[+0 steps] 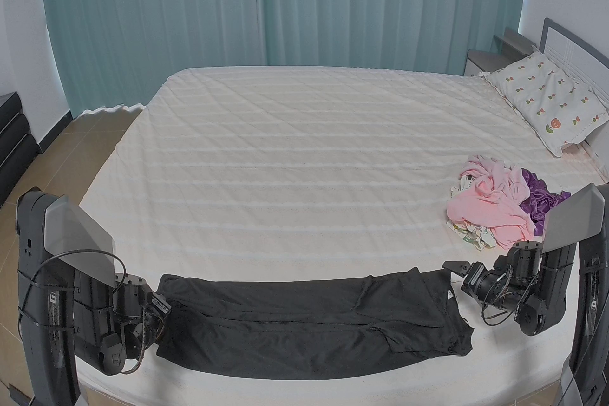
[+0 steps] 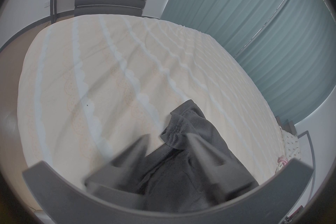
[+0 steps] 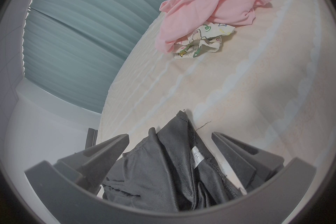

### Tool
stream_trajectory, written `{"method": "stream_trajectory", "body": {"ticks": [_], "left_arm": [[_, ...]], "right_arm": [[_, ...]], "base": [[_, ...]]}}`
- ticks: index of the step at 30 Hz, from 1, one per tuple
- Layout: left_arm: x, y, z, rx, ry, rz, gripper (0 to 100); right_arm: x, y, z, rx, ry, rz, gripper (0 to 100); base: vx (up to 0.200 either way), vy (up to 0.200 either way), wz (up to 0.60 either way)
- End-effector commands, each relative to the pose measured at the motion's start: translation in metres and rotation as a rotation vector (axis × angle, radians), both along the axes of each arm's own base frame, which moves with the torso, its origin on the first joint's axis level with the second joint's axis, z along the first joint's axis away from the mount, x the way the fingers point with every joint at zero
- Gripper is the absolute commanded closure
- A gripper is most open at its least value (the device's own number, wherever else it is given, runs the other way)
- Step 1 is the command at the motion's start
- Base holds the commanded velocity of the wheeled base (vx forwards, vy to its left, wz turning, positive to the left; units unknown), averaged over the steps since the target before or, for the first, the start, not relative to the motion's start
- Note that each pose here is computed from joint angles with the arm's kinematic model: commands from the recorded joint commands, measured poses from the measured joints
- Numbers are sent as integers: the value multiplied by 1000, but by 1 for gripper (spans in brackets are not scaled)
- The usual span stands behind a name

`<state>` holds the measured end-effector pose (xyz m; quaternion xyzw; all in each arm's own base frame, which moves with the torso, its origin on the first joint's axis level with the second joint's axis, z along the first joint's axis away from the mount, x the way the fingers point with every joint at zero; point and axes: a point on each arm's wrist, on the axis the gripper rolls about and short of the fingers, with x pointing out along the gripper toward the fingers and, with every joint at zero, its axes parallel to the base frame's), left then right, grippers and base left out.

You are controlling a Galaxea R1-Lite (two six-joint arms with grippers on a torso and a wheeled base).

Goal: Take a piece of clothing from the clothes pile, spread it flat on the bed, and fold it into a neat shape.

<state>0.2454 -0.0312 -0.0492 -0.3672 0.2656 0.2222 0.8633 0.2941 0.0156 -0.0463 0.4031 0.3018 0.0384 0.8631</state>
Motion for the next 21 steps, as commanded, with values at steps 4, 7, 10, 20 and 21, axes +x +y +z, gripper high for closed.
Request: {"method": "stream_trajectory", "body": {"ticks": [4, 7, 10, 20, 21], "left_arm": [[2, 11, 7, -6, -35, 43, 0], [5, 22, 24, -26, -105, 77, 0], [7, 33, 50, -65, -207, 78, 0], [42, 41, 58, 0, -241, -252, 0], [43, 42, 57, 3, -239, -254, 0]], "right_arm": [[6, 2, -1, 20, -18, -5, 0], [6, 3, -1, 24, -17, -4, 0], [6, 6, -1, 25, -15, 7, 0], [4, 10, -4, 19, -2, 17, 0], [4, 10, -4, 19, -2, 17, 0]], "base": [[0, 0, 0], [0, 0, 0], [0, 0, 0], [0, 0, 0], [0, 0, 0]]}}
